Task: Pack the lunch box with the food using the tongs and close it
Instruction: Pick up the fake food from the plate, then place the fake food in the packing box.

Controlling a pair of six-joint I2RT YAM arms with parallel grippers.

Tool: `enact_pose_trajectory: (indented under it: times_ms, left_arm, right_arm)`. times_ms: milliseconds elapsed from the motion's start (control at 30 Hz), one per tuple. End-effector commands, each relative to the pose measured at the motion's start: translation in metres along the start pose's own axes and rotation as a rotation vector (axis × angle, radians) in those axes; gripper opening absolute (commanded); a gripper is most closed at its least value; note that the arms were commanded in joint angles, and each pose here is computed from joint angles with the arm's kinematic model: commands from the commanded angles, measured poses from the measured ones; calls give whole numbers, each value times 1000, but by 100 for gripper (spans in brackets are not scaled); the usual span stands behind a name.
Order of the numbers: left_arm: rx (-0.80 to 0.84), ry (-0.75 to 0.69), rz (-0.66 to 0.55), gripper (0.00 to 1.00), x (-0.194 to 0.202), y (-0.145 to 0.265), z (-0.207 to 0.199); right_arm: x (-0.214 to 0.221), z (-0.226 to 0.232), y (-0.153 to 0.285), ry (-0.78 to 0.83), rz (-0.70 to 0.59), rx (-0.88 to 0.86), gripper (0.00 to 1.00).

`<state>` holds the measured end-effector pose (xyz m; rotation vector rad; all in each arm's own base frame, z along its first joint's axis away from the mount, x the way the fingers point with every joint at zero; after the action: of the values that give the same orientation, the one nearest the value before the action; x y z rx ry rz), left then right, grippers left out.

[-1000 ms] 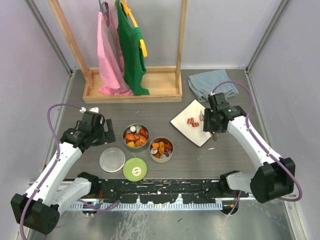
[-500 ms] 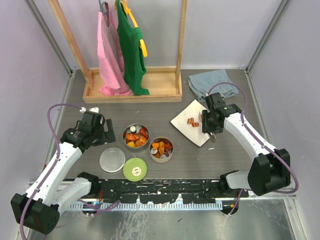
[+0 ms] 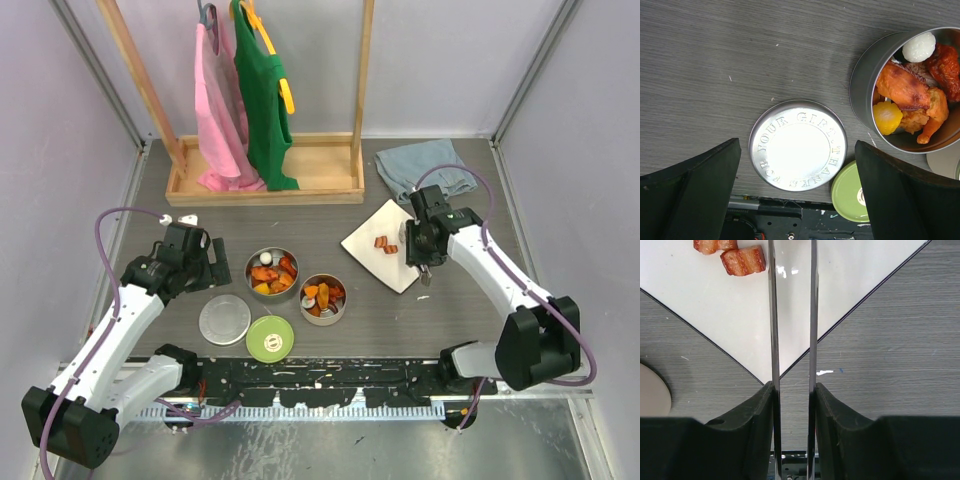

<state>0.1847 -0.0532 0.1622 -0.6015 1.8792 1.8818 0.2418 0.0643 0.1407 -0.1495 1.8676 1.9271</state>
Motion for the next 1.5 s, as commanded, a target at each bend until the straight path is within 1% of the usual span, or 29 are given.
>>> enact_pose_trajectory:
  times_ms: [0,100,167,233,467,700,800,967,1233,1467]
  left_arm:
    - [12,-3,-35,98,-9,3,-1]
    - [11,-3,-33,98,-9,3,-1]
    - [9,-4,-27,98,-9,3,-1]
    - [10,-3,-30,98,-9,3,-1]
    - [11,-2,-37,98,-10,4,-1]
    - [13,-3,-36,98,-10,4,-2]
    - [14,-2,-36,98,-10,4,-2]
    - [12,-2,-35,98,-9,4,-1]
    - [9,0,-37,98,-9,4,-1]
    - [11,0,-39,98,-9,5,-1]
  right_arm:
    - [-20,4,32,-20,-145,-67,32]
    - [-19,8,45,-28,-171,-129,31]
    - [-14,14,52,-22,-160,-192,31]
    - [-8,19,58,-25,-144,-247,31]
    - [12,46,91,-37,-82,-524,32]
    - [31,56,119,33,1,-667,33]
    - [41,58,124,68,39,-682,33]
    - [58,57,129,123,78,-657,33]
    - [88,72,136,222,131,-673,33]
    - [107,76,136,311,165,-612,33]
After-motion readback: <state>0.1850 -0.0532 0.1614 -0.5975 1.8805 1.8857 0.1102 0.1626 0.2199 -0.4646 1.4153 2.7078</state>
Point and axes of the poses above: each gripper's point midway between its finger pads, its own y axis back along the fingers, its own z axis along the line the jaws close on, x = y × z, the point moved 4 cm from there along y, back along the fingers, and after that the axes turned 12 degrees about -y, right-handed, at the moved point
